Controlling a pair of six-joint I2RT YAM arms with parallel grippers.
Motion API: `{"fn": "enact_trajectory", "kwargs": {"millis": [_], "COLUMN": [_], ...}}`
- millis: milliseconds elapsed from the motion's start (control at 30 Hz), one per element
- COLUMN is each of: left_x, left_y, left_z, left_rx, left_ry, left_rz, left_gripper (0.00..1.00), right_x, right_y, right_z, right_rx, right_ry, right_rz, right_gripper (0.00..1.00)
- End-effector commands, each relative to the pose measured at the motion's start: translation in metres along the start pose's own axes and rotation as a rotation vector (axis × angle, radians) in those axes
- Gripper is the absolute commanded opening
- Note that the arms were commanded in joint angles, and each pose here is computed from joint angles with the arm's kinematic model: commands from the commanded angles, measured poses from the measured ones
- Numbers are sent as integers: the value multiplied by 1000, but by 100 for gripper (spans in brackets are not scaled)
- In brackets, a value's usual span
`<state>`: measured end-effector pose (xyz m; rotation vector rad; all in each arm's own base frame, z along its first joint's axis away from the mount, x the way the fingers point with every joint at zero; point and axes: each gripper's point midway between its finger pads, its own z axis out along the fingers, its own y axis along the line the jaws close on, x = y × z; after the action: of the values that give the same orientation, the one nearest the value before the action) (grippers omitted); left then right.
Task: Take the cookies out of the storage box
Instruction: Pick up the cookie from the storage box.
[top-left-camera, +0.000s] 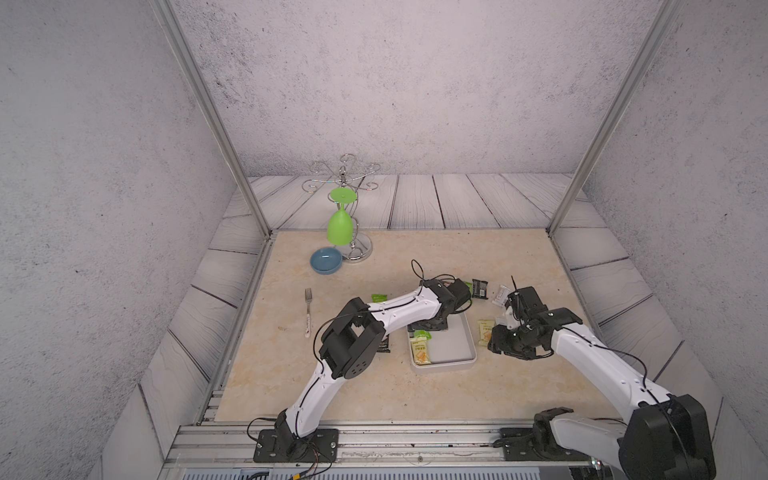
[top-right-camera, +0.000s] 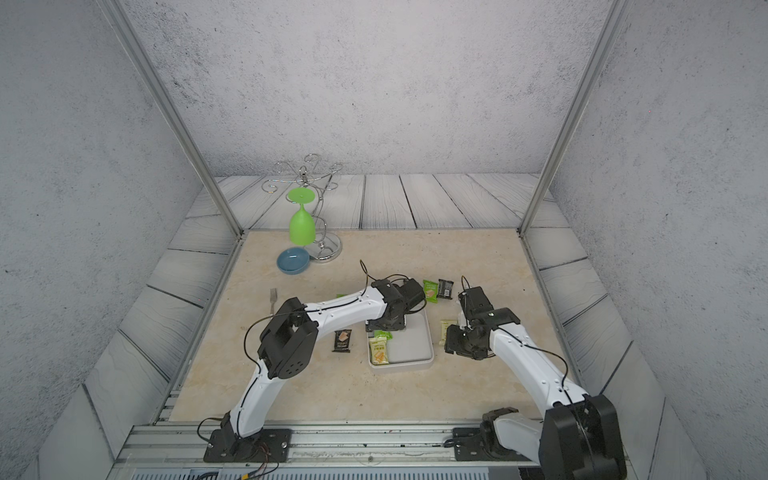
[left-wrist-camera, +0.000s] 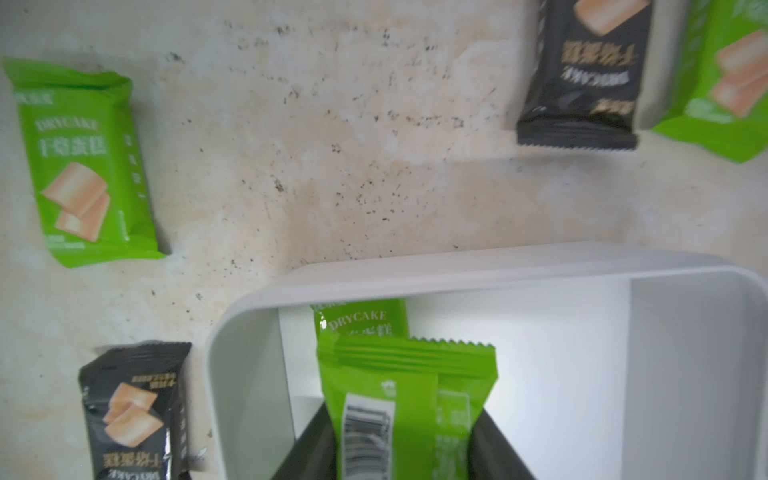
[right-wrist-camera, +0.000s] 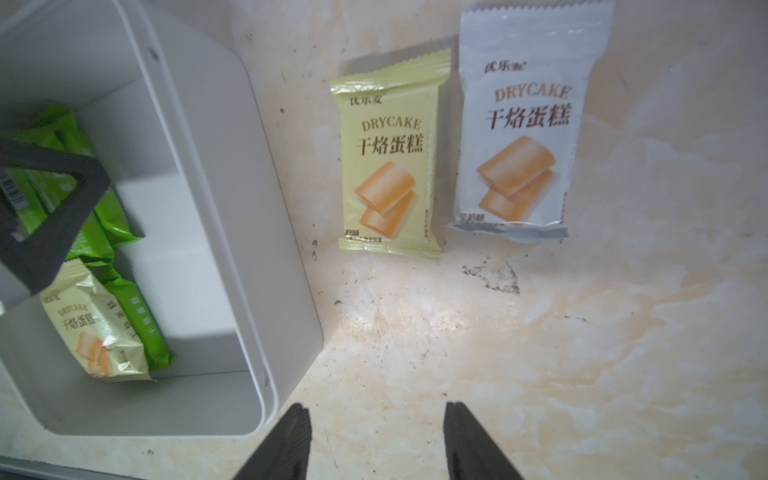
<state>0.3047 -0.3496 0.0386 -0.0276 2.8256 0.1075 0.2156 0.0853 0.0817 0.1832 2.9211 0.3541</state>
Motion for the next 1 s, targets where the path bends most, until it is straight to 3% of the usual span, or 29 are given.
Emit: {"fn": "enact_trajectory", "kwargs": {"millis": [0,133,400,700,967], "left_x": [2,1,3,9,10], "left_y": [3,3,1,3,4], "left_z": [4,5,9,14,13], "left_rx": [-5,-4,2,-2,8], "left_ry": [11,10,24,44,43], "left_rz": [4,4,8,27,25], "left_gripper": [70,62,53,59,48], "right_x": [-5,-5,-5,-5,-6], "right_y": [0,-1,-2,-3,-4], "right_z": [-2,-1,-1,-1,-1], "right_rx": [9,14,16,21,27], "right_ry": [-5,-2,-1,0,-2], "right_rz": [-11,-12,-10,-5,-4], "right_gripper": [57,57,57,57,57]}}
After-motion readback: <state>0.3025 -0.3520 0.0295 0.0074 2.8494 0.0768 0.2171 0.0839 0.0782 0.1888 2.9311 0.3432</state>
